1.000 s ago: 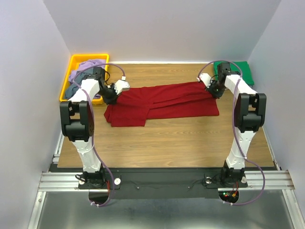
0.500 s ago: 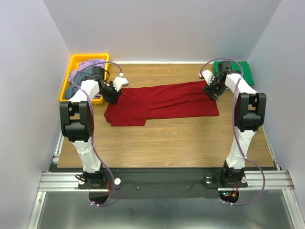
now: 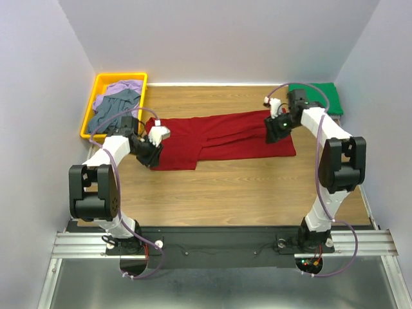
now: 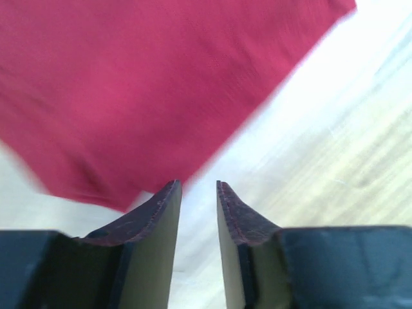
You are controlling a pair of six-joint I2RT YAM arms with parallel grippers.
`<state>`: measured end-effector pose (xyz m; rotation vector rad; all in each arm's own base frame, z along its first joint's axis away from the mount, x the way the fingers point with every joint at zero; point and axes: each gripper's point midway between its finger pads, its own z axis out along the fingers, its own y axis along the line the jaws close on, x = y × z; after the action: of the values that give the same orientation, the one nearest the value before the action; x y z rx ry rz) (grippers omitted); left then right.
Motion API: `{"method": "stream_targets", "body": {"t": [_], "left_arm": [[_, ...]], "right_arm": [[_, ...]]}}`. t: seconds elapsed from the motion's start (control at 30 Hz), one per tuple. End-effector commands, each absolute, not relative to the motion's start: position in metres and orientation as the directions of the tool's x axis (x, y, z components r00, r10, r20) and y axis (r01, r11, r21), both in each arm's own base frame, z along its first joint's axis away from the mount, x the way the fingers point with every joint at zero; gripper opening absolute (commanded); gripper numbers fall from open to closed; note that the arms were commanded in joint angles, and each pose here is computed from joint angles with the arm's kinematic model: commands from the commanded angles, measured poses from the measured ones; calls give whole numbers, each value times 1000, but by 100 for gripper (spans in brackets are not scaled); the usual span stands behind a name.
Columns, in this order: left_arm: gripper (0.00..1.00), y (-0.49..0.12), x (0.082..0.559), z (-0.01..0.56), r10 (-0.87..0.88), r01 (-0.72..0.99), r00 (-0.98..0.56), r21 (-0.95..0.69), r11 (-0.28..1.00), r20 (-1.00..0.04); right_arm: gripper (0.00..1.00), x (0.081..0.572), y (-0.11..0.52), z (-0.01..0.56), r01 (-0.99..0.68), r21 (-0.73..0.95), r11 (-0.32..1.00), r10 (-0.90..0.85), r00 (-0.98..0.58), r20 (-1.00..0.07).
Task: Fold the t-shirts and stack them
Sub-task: Fold the tshirt
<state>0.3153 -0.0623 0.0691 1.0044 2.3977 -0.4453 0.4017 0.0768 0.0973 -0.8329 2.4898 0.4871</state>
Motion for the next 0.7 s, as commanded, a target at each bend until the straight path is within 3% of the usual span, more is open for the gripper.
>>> {"method": "stream_targets", "body": {"t": [0.0, 0.03, 0.1, 0.17, 0.33, 0.67], "left_arm": [[39, -65, 296, 64, 473, 642, -698, -177, 746, -538], [39, -52, 302, 64, 435, 596, -721, -164, 786, -539], [40, -47, 302, 63, 403, 573, -746, -202, 795, -530], [40, -46, 294, 56, 372, 543, -795, -289, 788, -480], [40, -39, 287, 40, 349, 503, -838, -348, 791, -420], [47, -38, 299, 40, 324, 503, -836, -382, 775, -443]], "right_arm": [[49, 372, 175, 142, -574, 494, 653, -235, -774, -588], [50, 371, 204, 148, -624, 490, 608, -243, -735, -633], [52, 358, 231, 145, -570, 558, 603, -174, -777, -606], [57, 350, 272, 143, -612, 556, 562, -164, -742, -650], [59, 325, 347, 116, -575, 612, 543, -134, -778, -613], [68, 331, 387, 60, -487, 624, 611, -73, -819, -569]]}}
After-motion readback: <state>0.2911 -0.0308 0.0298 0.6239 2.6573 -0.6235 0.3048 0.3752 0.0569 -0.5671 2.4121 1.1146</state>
